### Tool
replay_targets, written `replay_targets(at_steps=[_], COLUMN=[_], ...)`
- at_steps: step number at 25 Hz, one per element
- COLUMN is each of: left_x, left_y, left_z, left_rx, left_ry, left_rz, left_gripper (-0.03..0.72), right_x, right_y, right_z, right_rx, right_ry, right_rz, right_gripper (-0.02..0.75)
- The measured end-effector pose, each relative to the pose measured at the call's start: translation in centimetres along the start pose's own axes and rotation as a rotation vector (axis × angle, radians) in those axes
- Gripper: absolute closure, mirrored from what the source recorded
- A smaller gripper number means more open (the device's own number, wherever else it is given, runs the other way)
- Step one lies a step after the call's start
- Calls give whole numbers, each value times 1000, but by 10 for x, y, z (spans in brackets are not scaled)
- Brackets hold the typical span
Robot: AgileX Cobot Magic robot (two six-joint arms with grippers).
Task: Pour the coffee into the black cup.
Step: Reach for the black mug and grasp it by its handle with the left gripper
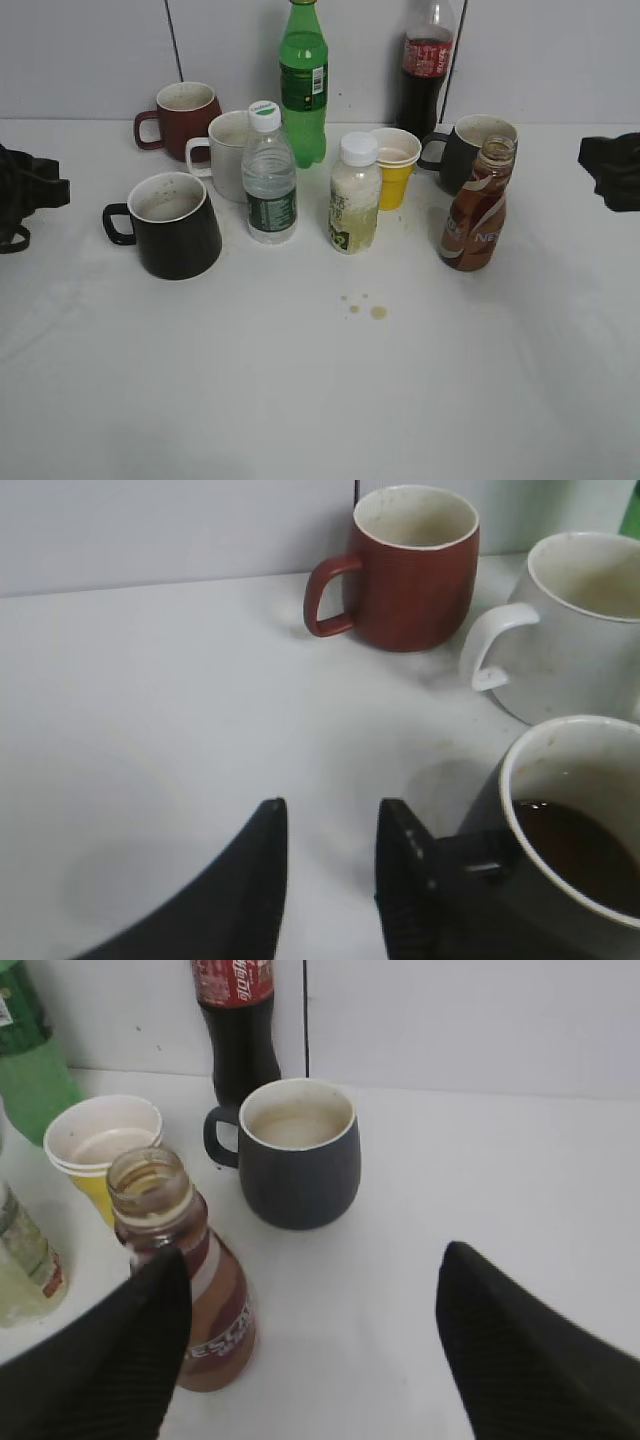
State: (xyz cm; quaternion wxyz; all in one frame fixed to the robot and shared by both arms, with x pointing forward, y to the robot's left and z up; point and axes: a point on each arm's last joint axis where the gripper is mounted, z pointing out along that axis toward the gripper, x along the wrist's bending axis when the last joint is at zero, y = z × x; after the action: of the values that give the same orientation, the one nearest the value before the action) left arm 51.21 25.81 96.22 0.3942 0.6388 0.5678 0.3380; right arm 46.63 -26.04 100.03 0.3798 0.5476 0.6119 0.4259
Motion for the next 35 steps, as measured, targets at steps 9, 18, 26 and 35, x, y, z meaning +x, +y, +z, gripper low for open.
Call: replay_targets(at_steps=[9, 18, 26, 35], left_x=[2, -3, -4, -7], left_y=[-45, -76, -97, -96], left_z=[5, 15, 25, 52], left_rx=[-170, -221, -133, -151], left_ry=[5, -56, -69, -97], left_rz=[34, 78, 83, 96], left_gripper=[447, 447, 337, 313], right_x=[10, 14, 15, 14], right_y=[-56, -83, -95, -98], right_z=[0, 12, 21, 22], right_rx=[-85, -116, -119, -108], right_ry=[125, 168, 172, 165], right_rz=[-68, -164, -178, -176], right_gripper=[165, 165, 165, 165])
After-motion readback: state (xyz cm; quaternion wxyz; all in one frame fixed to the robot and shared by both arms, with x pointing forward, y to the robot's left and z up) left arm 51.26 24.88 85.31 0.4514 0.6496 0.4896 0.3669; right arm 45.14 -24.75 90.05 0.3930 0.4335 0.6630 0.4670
